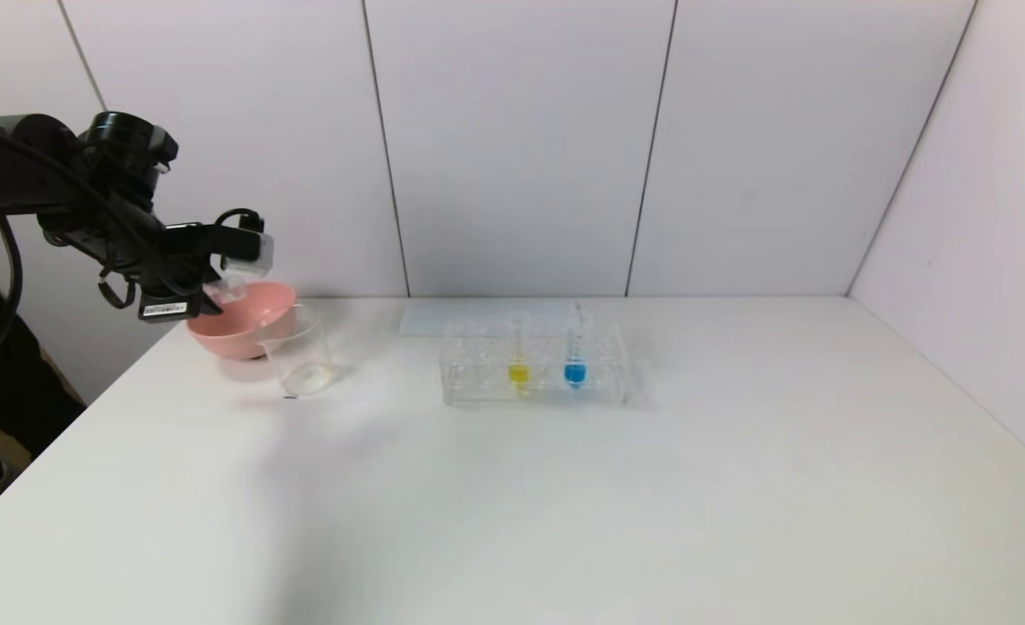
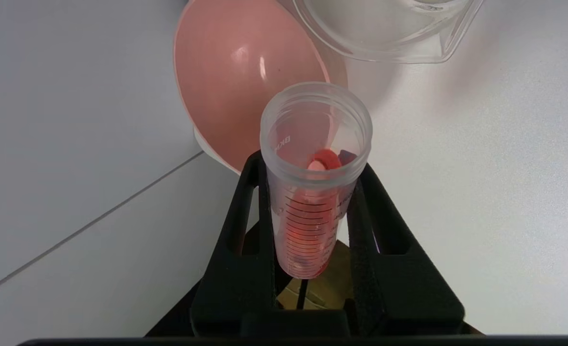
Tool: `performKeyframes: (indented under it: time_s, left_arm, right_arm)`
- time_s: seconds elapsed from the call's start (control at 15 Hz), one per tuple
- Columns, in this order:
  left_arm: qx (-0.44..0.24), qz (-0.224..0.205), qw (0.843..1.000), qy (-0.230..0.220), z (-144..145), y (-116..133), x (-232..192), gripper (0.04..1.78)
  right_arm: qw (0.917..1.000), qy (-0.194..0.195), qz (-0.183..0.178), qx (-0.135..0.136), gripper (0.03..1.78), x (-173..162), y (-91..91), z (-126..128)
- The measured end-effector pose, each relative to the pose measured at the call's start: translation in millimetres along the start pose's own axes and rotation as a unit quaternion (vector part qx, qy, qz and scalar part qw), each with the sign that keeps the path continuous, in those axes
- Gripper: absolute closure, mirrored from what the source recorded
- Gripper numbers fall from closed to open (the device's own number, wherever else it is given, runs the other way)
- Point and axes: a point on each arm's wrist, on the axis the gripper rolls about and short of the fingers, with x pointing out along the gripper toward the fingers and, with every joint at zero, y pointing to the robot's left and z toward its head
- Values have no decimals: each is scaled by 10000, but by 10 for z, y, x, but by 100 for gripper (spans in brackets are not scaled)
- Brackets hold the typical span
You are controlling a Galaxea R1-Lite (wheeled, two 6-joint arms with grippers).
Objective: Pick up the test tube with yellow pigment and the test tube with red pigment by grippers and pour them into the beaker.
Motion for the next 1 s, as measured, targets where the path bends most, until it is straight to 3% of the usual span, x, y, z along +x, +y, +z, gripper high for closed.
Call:
performKeyframes:
  time_s: [1.0]
  left_arm:
    - [358, 37, 9978, 564, 121, -13, 65, 137]
  right_arm:
    - [10000, 0, 0, 0, 11, 0, 0, 0]
